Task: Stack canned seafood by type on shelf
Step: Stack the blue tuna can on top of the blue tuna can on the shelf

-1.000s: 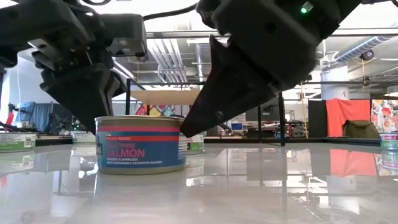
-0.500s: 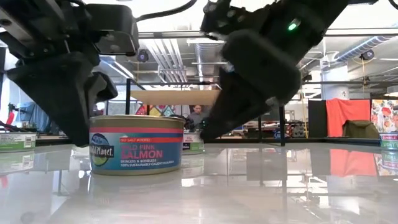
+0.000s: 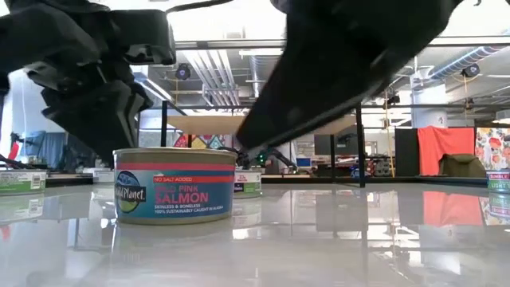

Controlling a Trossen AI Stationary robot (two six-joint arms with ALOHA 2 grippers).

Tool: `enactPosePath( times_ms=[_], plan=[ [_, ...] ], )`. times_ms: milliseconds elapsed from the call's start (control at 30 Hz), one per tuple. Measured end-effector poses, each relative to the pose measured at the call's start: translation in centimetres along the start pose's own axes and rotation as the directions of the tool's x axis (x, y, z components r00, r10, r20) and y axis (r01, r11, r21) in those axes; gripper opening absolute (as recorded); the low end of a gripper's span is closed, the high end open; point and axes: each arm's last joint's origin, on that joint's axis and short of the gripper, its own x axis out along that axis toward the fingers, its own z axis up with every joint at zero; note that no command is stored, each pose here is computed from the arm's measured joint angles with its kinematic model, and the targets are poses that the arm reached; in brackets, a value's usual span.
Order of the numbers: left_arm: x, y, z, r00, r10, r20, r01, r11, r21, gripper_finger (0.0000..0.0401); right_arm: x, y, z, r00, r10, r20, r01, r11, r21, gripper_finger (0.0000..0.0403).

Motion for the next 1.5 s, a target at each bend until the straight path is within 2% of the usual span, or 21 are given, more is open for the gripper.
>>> enactPosePath(
  times_ms=[100,167,300,533,800,967,1033,1300,1500],
  plan=[
    [0.0,0.0,0.1,1.000,0.003,0.013,-0.003,1.000,-0.002,0.0000,1.4,0.7,-0.7,1.000,0.004,0.024,-0.004,1.000,0.017,0.0400],
    [0.0,-0.1,0.1,1.000,-0.005,0.010,0.005,1.000,-0.006,0.0000,2.0,0.5,-0.9,0.999,-0.031,0.025,0.031,0.999,0.017,0.0400],
    [-0.1,-0.5,0.2,0.997,-0.075,-0.006,0.075,0.997,-0.024,0.0000,2.5,-0.1,-0.7,0.998,-0.062,0.028,0.062,0.998,0.020,0.0400],
    [-0.4,-0.9,0.4,0.994,-0.112,-0.015,0.112,0.994,-0.011,0.0000,2.2,-0.6,-0.1,0.997,-0.068,0.023,0.068,0.997,-0.033,0.0400],
    [-1.6,-1.1,0.6,0.995,-0.057,-0.087,0.059,0.998,0.020,0.0000,-0.2,-1.7,0.6,0.989,-0.137,-0.058,0.129,0.984,-0.126,0.0400],
    [-2.5,-1.7,0.5,0.993,-0.044,-0.111,0.047,0.998,0.029,0.0000,-0.5,-0.8,0.4,0.996,-0.027,-0.089,0.013,0.988,-0.152,0.0400],
    [-2.6,-1.9,0.4,0.993,-0.046,-0.112,0.050,0.998,0.029,0.0000,-0.1,-0.4,0.3,0.997,0.007,-0.080,-0.018,0.991,-0.130,0.0400],
    [-2.3,-1.8,-0.5,0.992,-0.026,-0.122,0.030,0.999,0.031,0.0000,0.8,-0.2,-0.2,0.997,0.015,-0.075,-0.023,0.993,-0.117,0.0400],
    [-2.0,-1.6,-0.9,0.993,-0.012,-0.121,0.016,0.999,0.036,0.0000,1.3,-0.6,0.4,0.994,0.079,-0.082,-0.084,0.994,-0.067,0.0400]
  ],
)
